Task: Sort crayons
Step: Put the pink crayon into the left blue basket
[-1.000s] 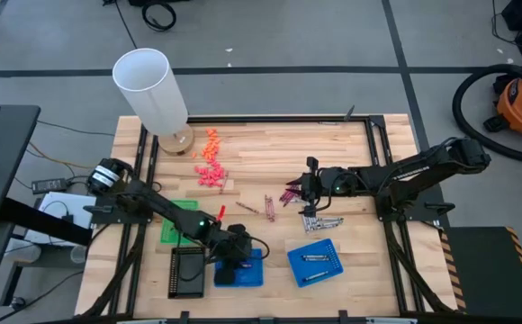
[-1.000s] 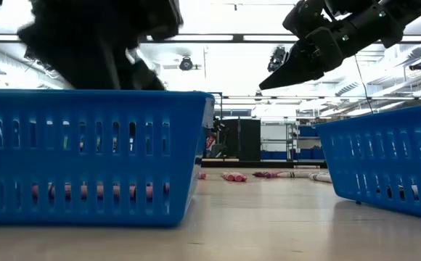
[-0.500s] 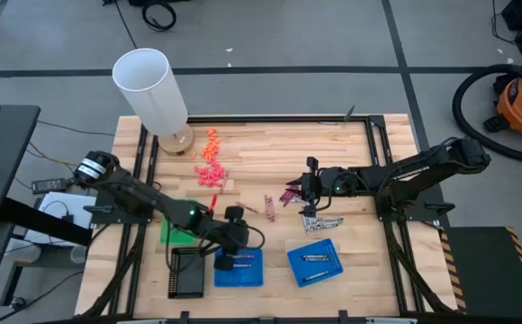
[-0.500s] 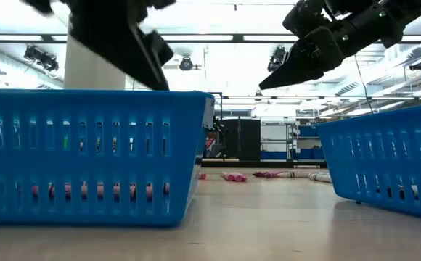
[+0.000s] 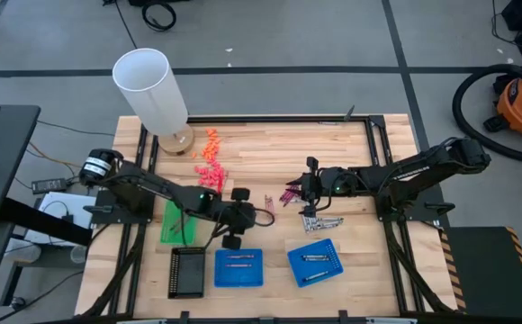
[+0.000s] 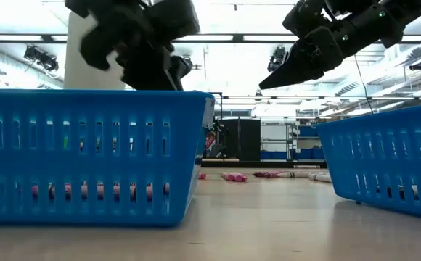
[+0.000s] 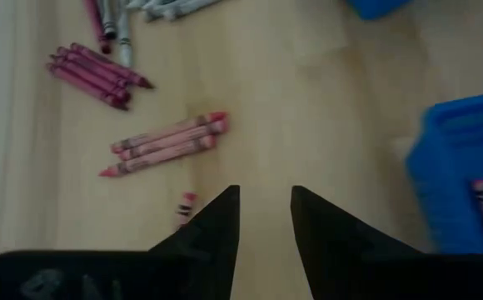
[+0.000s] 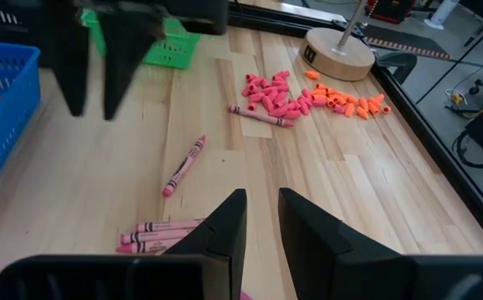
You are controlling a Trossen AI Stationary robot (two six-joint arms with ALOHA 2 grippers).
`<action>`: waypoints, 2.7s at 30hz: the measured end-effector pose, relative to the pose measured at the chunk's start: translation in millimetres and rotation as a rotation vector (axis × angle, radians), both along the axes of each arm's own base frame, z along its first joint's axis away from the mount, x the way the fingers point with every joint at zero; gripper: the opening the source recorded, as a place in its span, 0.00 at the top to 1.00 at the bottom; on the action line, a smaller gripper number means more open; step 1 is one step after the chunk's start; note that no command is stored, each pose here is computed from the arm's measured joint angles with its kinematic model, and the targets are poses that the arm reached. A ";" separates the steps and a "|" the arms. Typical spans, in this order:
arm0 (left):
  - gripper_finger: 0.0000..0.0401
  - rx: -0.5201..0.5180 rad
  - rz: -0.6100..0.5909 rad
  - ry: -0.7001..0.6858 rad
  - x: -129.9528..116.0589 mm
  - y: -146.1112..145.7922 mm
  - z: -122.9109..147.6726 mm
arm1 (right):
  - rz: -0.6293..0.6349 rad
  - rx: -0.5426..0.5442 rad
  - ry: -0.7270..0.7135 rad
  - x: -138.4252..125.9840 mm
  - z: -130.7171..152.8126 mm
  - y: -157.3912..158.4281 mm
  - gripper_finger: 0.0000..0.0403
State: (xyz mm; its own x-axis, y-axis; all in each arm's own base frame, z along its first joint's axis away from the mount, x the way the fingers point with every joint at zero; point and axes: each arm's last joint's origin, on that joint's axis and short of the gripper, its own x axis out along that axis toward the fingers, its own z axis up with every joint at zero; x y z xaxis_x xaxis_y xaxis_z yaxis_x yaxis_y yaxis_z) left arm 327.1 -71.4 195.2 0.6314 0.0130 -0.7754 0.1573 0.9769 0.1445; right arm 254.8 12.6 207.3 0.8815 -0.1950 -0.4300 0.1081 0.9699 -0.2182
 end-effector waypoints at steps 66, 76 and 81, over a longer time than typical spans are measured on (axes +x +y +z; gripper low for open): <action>0.95 -0.021 -0.021 0.216 -4.5 74.1 -60.8 | 0.017 -0.016 -0.004 0.2 0.7 2.6 0.79; 0.95 -0.041 -0.012 0.142 -9.0 64.1 -31.3 | 0.016 -0.012 -0.005 0.2 0.6 2.7 0.79; 0.95 -0.090 -0.021 0.069 -14.8 48.0 -9.4 | 0.015 -0.012 -0.004 0.1 0.6 2.6 0.79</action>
State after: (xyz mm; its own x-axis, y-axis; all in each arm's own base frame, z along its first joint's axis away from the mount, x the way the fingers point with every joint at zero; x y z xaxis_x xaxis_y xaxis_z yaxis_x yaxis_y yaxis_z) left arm 312.3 -23.4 185.8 0.5762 -0.0712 -0.8142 0.1847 0.9818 0.0449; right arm 254.9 15.3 207.9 0.8863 -0.1864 -0.4239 0.0941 0.9688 -0.2293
